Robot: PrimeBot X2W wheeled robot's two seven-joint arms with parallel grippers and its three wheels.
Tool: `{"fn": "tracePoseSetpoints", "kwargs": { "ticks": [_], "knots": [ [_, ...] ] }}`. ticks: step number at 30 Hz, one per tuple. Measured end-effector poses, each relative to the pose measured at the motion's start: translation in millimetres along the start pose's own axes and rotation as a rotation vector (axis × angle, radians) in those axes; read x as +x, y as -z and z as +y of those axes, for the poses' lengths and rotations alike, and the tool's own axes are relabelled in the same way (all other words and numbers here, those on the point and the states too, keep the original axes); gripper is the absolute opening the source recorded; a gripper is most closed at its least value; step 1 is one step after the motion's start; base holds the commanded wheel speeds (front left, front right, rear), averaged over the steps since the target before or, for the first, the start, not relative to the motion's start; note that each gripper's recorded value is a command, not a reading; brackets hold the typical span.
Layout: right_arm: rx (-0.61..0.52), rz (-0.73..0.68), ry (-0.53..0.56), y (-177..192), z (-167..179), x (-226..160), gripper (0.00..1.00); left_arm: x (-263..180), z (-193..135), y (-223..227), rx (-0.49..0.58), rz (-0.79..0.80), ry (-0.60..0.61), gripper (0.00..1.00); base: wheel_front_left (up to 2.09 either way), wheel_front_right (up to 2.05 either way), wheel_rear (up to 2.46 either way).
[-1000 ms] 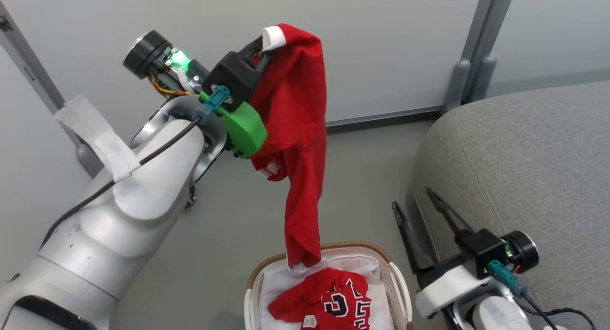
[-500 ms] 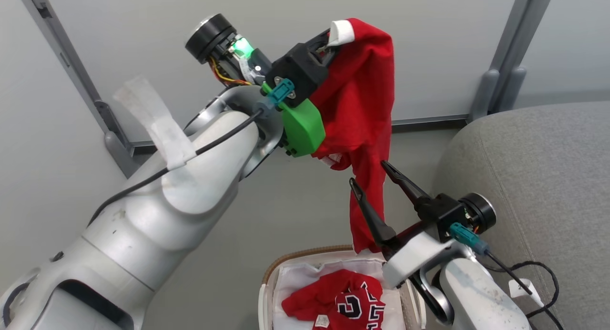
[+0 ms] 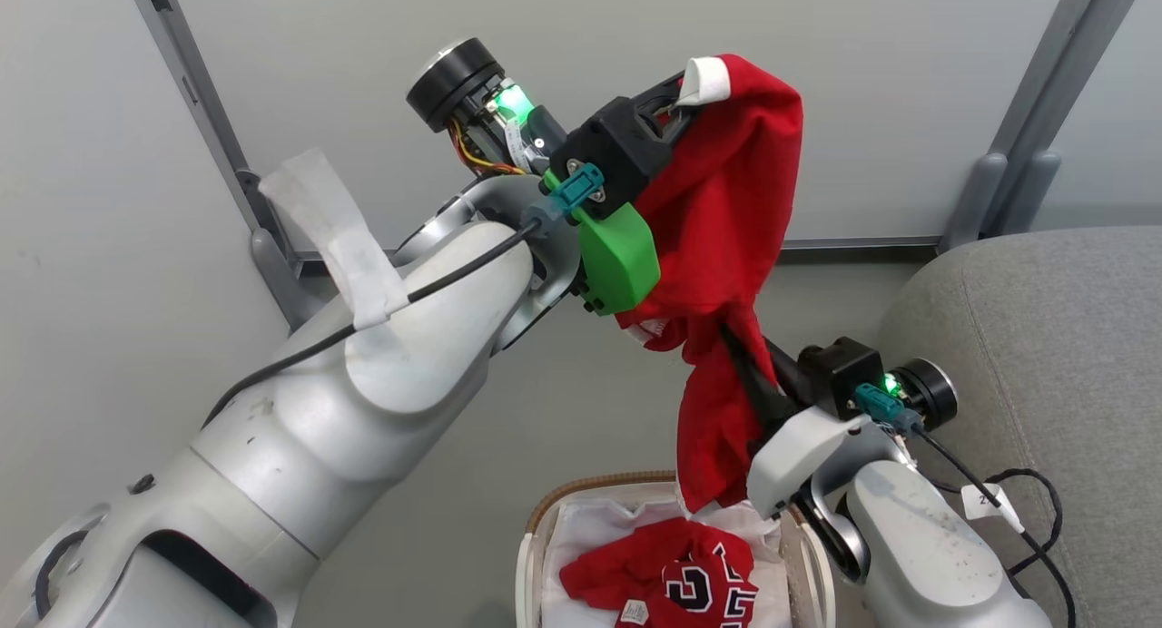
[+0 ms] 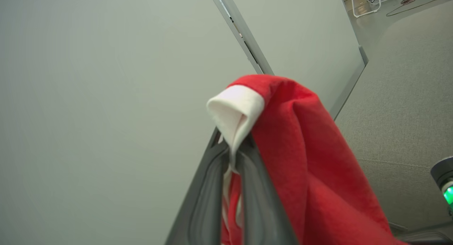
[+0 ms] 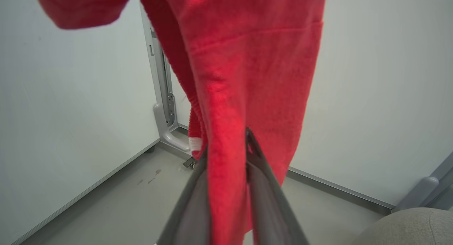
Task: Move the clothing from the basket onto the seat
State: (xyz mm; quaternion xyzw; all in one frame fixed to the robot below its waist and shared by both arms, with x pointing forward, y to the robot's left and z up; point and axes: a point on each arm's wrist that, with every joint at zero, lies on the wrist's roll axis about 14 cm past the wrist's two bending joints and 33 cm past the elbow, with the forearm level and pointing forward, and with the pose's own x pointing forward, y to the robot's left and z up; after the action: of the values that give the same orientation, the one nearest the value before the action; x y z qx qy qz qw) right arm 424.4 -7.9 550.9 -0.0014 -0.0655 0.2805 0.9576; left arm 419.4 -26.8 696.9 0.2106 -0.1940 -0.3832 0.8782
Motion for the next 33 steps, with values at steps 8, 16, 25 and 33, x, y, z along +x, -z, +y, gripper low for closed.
{"fn": "tracePoseSetpoints", "kwargs": {
  "ticks": [8, 16, 25, 33],
  "knots": [
    [0.009, -0.044, 0.055, -14, -18, -3, 0.00, -9, 9, 19, -0.050, 0.026, -0.043, 0.00, 0.00, 0.00, 0.00],
    [0.017, -0.095, 0.135, -29, -44, -10, 0.00, -23, 5, 55, -0.171, 0.066, -0.092, 0.56, 0.00, 0.00, 0.00],
    [-0.001, -0.160, 0.236, -50, -77, -20, 0.00, -54, -26, 112, -0.372, 0.162, -0.166, 1.00, 0.00, 0.00, 0.00],
    [-0.036, -0.192, 0.304, -60, -100, -28, 0.00, -80, -52, 144, -0.528, 0.219, -0.232, 1.00, 0.00, 0.00, 0.00]
  ]
}}
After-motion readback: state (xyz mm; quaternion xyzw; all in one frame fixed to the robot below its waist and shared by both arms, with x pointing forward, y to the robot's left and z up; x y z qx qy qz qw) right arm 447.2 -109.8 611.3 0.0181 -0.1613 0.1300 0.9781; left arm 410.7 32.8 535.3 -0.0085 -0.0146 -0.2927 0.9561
